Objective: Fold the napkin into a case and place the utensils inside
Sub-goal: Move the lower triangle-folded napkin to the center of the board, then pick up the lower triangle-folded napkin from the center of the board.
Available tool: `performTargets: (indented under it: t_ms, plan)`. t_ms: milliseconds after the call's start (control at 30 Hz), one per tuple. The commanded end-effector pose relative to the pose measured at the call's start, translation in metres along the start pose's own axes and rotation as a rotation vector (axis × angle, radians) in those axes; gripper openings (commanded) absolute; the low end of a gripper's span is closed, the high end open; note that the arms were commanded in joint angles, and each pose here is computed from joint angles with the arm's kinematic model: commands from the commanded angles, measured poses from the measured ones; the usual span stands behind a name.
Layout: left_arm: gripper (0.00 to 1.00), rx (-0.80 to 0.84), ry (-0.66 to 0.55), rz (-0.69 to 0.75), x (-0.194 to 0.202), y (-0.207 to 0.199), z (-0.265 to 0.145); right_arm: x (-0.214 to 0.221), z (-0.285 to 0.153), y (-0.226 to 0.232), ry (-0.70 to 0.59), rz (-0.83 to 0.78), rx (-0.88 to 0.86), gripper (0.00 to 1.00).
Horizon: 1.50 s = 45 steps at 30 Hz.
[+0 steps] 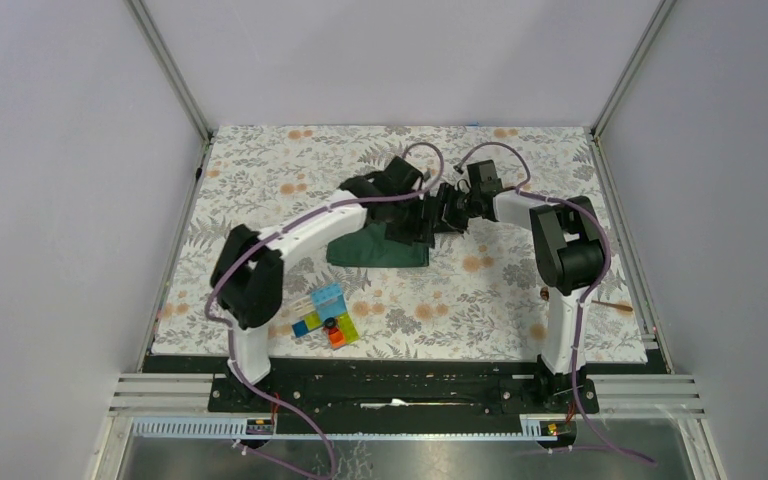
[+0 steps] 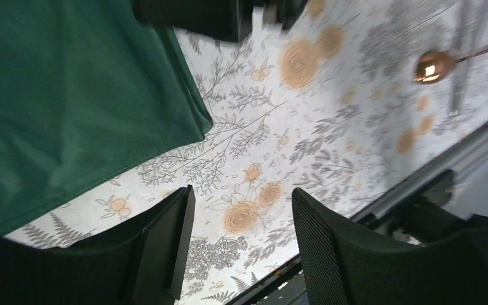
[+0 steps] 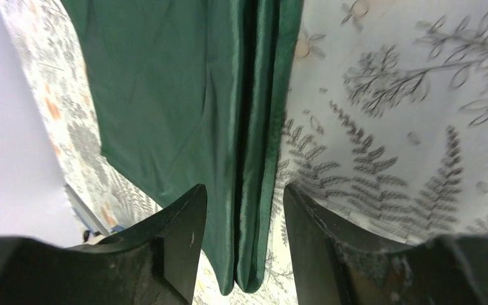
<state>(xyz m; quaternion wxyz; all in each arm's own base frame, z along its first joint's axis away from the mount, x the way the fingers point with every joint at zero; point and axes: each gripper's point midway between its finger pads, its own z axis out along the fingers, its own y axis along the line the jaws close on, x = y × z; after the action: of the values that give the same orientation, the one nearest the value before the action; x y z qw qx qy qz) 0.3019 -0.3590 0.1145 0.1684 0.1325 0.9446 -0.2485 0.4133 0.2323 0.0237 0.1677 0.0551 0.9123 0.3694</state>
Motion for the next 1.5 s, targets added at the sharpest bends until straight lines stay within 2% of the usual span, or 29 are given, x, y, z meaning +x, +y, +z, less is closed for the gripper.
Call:
performTargets:
  t_ms: [0, 233, 400, 533, 767, 867, 933, 1100, 1467]
  plan:
    - [0.63, 0.087, -0.116, -0.051, -0.033, 0.009, -0.063, 0.047, -0.005, -0.026, 0.091, -0.048, 0.193, 0.55]
    - [0.67, 0.107, -0.215, -0.179, -0.052, 0.066, -0.116, 0.089, -0.011, -0.029, 0.183, -0.065, 0.206, 0.46]
    - [0.67, 0.082, -0.259, -0.208, -0.059, 0.091, -0.139, 0.106, -0.022, -0.037, 0.213, -0.067, 0.234, 0.43]
    - [0.68, 0.074, -0.276, -0.225, -0.061, 0.102, -0.147, 0.119, -0.022, -0.033, 0.253, -0.048, 0.188, 0.41]
    - [0.68, 0.086, -0.289, -0.251, -0.064, 0.109, -0.155, 0.122, -0.018, -0.035, 0.253, -0.048, 0.172, 0.22]
    - [0.69, 0.100, -0.303, -0.267, -0.066, 0.113, -0.160, 0.123, -0.018, -0.040, 0.263, -0.044, 0.178, 0.06]
    - [0.69, 0.113, -0.304, -0.282, -0.067, 0.116, -0.162, 0.120, -0.023, -0.049, 0.266, -0.032, 0.215, 0.00]
    - [0.69, 0.137, -0.304, -0.300, -0.067, 0.121, -0.166, 0.099, -0.046, -0.074, 0.242, -0.034, 0.329, 0.00]
    - [0.69, 0.227, -0.229, -0.348, -0.054, 0.124, -0.154, 0.026, -0.068, -0.108, 0.266, -0.283, 0.594, 0.00]
